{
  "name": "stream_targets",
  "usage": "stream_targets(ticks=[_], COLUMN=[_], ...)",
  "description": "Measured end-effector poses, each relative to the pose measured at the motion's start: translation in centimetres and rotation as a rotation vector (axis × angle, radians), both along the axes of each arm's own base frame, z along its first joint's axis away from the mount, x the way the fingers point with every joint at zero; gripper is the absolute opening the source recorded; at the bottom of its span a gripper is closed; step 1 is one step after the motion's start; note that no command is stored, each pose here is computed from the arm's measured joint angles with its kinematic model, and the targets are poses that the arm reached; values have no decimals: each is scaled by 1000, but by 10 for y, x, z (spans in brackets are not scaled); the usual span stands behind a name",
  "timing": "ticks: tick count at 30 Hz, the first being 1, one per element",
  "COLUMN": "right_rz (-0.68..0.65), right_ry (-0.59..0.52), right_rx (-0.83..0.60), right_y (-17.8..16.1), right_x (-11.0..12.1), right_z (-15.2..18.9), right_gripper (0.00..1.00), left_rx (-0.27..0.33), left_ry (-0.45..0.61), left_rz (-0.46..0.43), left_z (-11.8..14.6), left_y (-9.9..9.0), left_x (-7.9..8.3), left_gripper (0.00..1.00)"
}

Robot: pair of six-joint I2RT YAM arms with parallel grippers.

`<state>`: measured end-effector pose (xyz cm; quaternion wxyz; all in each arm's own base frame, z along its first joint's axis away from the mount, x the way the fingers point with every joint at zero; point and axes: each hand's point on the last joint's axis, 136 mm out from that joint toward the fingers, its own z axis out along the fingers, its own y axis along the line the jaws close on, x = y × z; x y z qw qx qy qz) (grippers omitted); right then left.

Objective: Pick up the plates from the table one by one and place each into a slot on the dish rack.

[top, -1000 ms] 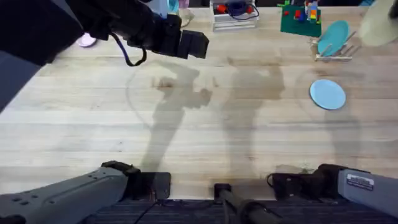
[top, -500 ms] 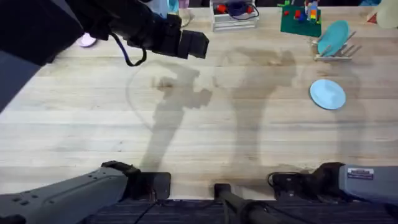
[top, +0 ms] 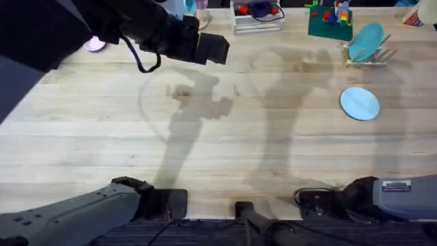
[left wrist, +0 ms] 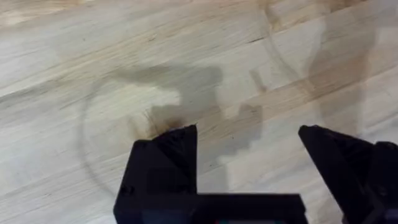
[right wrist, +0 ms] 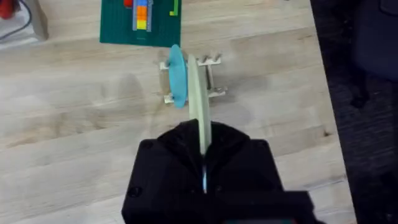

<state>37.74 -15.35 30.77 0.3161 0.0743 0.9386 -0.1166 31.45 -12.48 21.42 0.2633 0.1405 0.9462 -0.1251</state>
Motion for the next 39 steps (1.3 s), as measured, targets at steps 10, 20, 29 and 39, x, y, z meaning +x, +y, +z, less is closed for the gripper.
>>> stream_targets(ticks=[10,20,29,39], right_rz=[18,36,28,46], right_ry=[36,22,56,41], right_rx=[26,11,25,84], right_y=[-4,-5,-16,-24], right_x=[8,12,22,30], right_z=[-17,-14,-34,-46], right_gripper=[27,27,27,27], left_rx=[0,0,0,0], left_ry=[0,0,0,0], left_rz=[0,0,0,0], left_z=[0,0,0,0], left_y=[0,0,0,0], left_x=[0,0,0,0], left_gripper=[995,995,995,995])
